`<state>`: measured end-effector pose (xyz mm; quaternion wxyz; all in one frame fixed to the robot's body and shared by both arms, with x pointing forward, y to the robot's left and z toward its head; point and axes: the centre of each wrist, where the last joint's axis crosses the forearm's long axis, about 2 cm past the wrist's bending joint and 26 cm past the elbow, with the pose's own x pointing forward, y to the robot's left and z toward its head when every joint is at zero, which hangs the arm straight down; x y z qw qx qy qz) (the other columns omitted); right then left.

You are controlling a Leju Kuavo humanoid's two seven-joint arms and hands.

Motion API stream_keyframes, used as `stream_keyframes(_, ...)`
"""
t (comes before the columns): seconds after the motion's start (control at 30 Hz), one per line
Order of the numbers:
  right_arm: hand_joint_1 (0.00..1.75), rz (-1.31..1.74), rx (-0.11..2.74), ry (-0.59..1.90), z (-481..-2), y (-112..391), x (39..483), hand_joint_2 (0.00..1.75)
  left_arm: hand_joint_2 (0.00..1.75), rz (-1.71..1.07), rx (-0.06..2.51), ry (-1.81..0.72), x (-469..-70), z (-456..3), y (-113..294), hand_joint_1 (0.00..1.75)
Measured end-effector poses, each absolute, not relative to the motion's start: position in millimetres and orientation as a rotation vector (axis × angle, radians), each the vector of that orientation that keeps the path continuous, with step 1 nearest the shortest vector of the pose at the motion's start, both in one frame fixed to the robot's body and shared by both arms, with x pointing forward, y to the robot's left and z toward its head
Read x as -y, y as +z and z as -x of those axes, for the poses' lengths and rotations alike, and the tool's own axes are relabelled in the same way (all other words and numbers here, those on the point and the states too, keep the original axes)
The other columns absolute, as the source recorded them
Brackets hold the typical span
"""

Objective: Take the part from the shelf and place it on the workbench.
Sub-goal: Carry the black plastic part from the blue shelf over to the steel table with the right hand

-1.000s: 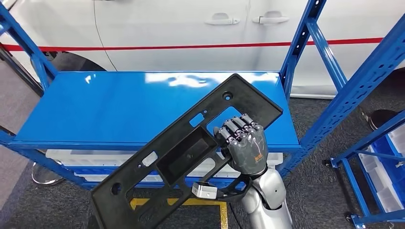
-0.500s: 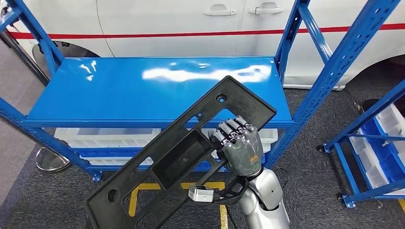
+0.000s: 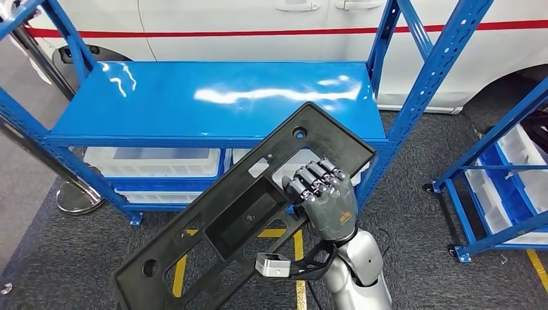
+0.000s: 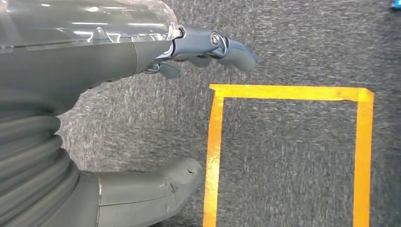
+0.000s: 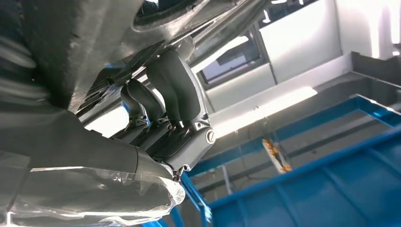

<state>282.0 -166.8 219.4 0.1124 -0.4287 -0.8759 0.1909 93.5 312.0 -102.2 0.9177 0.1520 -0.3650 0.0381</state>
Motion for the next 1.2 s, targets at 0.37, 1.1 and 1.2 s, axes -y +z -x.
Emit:
stream_keyframes(0.37, 1.75, 1.245, 2.571, 0.548, -281.8, 218.1, 167.6, 1.75, 1.75, -0.313, 0.750, 0.079, -311.8, -93.6, -102.2, 0.00)
stream_keyframes(1.1, 1.75, 1.272, 2.545, 0.618, -281.3, 217.0, 161.9, 1.75, 1.75, -0.308, 0.748, 0.075, -309.8, -92.5, -102.5, 0.00)
stream_keyframes(1.2, 1.75, 1.270, 2.538, 0.615, -281.6, 216.2, 161.9, 1.75, 1.75, -0.308, 0.750, 0.076, -309.7, -94.2, -102.1, 0.00)
